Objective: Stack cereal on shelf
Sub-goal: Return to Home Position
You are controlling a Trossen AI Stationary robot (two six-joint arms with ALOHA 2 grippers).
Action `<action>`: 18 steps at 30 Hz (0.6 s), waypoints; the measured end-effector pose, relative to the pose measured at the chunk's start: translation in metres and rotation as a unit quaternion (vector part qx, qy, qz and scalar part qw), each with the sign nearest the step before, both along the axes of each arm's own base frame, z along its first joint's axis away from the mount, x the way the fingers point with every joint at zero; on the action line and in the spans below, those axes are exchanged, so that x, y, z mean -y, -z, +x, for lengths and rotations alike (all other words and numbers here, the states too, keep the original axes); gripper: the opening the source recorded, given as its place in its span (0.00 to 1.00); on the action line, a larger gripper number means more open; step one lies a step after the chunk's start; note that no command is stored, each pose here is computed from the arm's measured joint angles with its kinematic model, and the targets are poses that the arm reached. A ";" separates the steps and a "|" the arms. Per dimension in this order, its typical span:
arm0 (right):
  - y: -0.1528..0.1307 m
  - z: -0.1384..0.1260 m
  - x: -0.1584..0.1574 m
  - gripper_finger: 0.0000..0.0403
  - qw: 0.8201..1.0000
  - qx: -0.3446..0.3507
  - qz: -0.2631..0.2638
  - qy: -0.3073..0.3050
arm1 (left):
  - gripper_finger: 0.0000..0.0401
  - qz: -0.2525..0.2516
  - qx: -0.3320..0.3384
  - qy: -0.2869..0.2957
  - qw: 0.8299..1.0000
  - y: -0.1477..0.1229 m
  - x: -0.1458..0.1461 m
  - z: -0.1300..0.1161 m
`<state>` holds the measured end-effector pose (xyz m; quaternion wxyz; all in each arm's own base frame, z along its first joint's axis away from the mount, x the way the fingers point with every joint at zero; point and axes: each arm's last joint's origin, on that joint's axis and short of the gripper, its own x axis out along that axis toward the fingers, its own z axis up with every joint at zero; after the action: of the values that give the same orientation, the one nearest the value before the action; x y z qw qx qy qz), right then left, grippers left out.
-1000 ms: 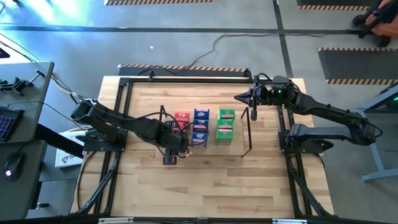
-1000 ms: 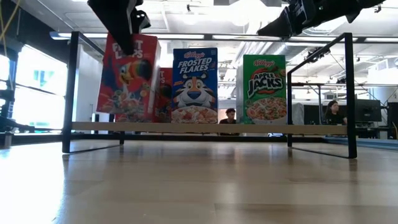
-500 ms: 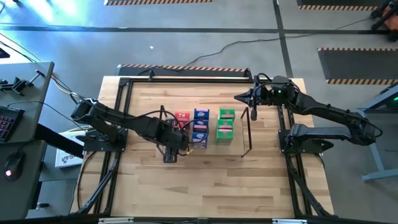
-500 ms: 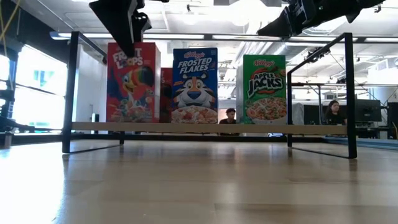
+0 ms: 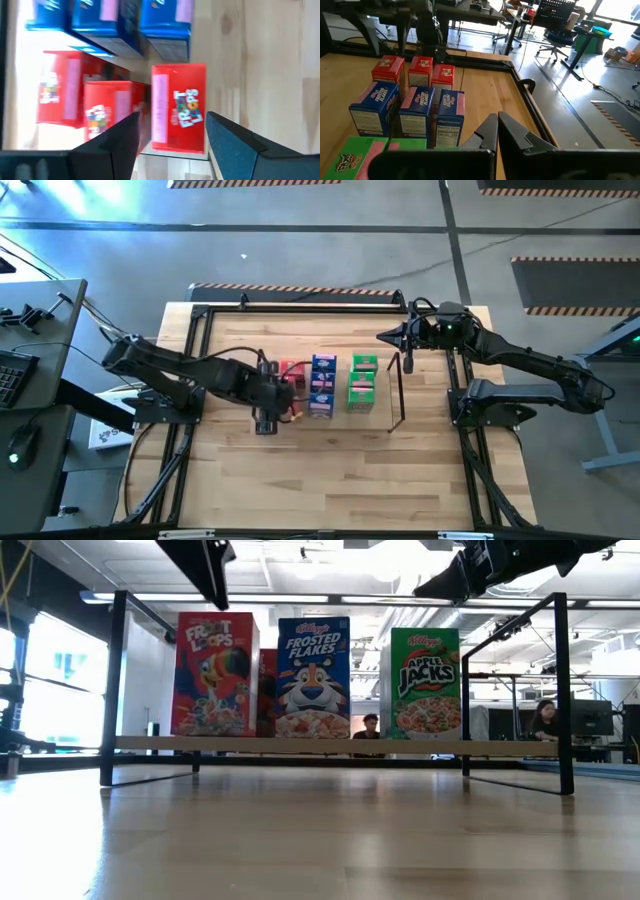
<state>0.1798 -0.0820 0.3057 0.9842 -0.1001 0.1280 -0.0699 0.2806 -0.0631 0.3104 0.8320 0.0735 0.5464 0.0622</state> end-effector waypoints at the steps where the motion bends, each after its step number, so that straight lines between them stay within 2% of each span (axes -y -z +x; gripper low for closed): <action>1: 0.000 0.000 0.000 0.00 1.000 0.000 0.000 0.000 | 0.54 0.003 0.007 -0.002 1.000 -0.003 -0.001 -0.002; 9: 0.000 0.000 0.000 0.00 1.000 0.000 0.002 0.000 | 0.50 -0.024 0.049 -0.033 0.998 -0.019 -0.003 -0.014; 12: 0.000 0.000 0.000 0.00 1.000 0.000 0.002 -0.001 | 0.43 -0.071 0.067 -0.028 0.995 -0.017 0.001 -0.009; 18: 0.001 0.000 0.000 0.00 1.000 -0.003 0.002 -0.002 | 0.21 -0.134 0.110 0.049 0.984 -0.005 0.022 0.004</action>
<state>0.1797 -0.0819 0.3050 0.9841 -0.0988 0.1309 -0.0678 0.2842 -0.0851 0.3159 0.8913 -0.0191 0.4509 -0.0444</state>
